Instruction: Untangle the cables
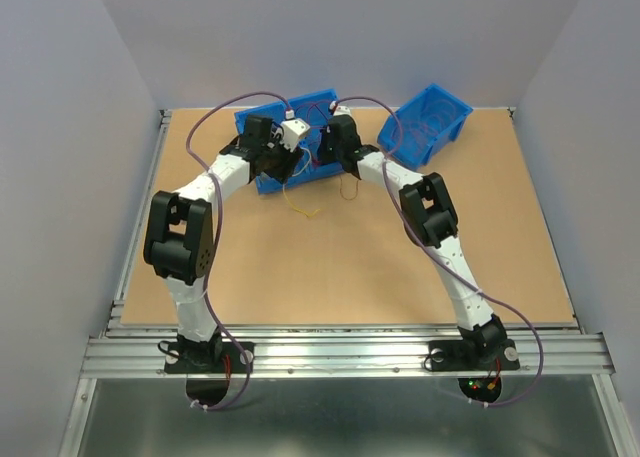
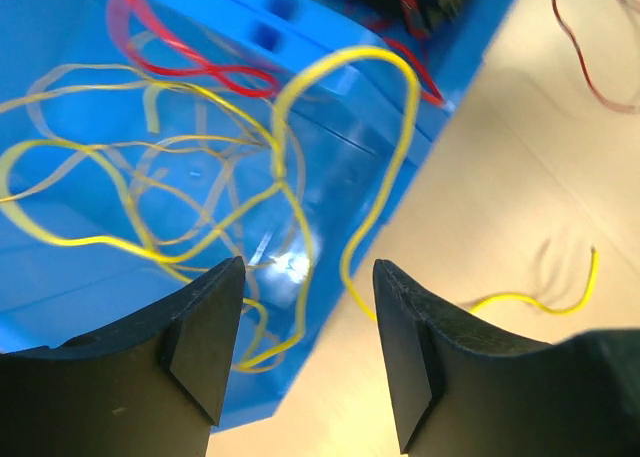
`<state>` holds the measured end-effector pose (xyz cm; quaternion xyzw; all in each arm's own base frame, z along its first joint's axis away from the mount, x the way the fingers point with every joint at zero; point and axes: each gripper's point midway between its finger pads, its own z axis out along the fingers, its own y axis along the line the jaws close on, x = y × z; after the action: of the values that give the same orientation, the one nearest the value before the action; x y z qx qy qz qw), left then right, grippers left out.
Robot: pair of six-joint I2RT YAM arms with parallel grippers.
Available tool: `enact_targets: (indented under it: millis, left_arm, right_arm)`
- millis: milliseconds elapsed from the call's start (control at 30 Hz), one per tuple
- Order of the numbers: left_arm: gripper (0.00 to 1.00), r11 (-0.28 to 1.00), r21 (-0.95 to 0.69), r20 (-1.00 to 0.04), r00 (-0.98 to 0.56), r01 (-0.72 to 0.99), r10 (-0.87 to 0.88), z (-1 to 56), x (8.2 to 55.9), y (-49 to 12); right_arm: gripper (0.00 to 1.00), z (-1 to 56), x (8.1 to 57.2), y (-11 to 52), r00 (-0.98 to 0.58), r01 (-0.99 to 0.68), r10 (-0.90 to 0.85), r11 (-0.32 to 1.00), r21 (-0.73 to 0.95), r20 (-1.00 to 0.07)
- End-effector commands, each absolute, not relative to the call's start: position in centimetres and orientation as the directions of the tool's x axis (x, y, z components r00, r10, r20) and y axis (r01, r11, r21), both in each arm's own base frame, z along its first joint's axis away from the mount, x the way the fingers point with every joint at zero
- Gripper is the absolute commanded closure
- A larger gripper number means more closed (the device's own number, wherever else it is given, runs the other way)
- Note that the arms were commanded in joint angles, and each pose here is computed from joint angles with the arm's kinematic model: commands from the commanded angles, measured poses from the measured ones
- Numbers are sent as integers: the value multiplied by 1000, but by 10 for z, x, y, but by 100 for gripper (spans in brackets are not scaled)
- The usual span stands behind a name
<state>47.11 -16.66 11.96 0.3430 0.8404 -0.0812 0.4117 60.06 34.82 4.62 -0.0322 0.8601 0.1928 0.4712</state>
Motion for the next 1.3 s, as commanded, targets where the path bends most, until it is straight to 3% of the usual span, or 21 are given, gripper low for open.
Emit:
enact_targets:
  millis: [0, 167, 400, 567, 733, 933, 1267]
  left_arm:
    - [34, 680, 179, -737, -361, 711, 571, 134, 474, -182]
    - [39, 673, 183, -696, -389, 716, 604, 121, 486, -184]
    - [68, 661, 153, -645, -433, 734, 630, 100, 490, -184]
    - [59, 637, 118, -634, -436, 761, 639, 96, 484, -186]
    - [60, 640, 94, -633, -450, 763, 630, 95, 488, -188]
    - [45, 679, 65, -725, -433, 731, 535, 128, 502, -177]
    - [39, 625, 74, -797, -331, 777, 506, 158, 485, -185]
  right_arm:
    - [99, 69, 604, 348, -540, -252, 106, 926, 281, -835]
    - [100, 76, 605, 348, -531, -259, 106, 924, 280, -841]
    - [99, 79, 606, 345, -527, -254, 107, 927, 277, -843]
    - [99, 80, 605, 343, -529, -252, 109, 926, 279, -841]
    - [99, 78, 605, 342, -534, -251, 111, 926, 282, -838]
    - [99, 76, 603, 342, -539, -255, 107, 925, 282, -836]
    - [99, 75, 602, 342, -541, -260, 100, 924, 280, -835]
